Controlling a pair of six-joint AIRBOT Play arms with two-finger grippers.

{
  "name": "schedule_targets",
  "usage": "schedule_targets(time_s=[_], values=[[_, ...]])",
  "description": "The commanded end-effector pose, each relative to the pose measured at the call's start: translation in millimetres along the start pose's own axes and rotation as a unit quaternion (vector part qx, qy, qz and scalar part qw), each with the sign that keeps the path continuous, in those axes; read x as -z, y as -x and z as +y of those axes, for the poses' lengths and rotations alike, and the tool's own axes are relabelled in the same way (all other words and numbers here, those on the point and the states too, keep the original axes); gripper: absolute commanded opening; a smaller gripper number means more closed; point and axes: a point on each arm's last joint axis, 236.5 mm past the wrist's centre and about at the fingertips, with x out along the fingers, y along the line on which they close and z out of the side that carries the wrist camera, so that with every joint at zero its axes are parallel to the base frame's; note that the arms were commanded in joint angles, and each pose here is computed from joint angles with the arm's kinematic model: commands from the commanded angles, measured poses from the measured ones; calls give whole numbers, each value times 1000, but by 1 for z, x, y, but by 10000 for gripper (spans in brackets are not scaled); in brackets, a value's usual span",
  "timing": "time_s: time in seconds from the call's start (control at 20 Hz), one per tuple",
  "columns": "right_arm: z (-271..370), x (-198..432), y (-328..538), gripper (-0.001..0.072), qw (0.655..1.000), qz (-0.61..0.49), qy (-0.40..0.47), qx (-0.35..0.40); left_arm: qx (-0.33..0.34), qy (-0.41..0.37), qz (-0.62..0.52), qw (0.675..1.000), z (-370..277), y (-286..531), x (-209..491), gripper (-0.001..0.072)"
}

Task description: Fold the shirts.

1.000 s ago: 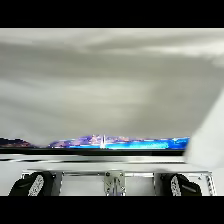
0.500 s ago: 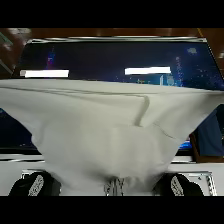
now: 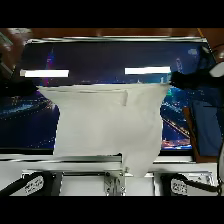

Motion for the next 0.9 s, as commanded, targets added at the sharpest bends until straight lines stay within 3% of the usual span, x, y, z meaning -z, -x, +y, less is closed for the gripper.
schedule_targets(time_s=[0.0,0.15,0.3,0.65,0.85], values=[[13,-54,-75,64,990,-141,4,2,-4,26,-37,999,11,-82,-20,44],[1,-69,-100,64,982,-188,-8,12,-16,21,-84,996,15,-116,-48,45],[-4,-47,-121,64,989,-150,-12,14,-12,60,-68,996,17,-145,-38,45],[-2,36,-120,65,999,36,-7,4,35,75,114,990,-1,-152,49,45],[-11,122,-80,65,972,234,10,15,61,95,251,961,-7,-119,106,45]])
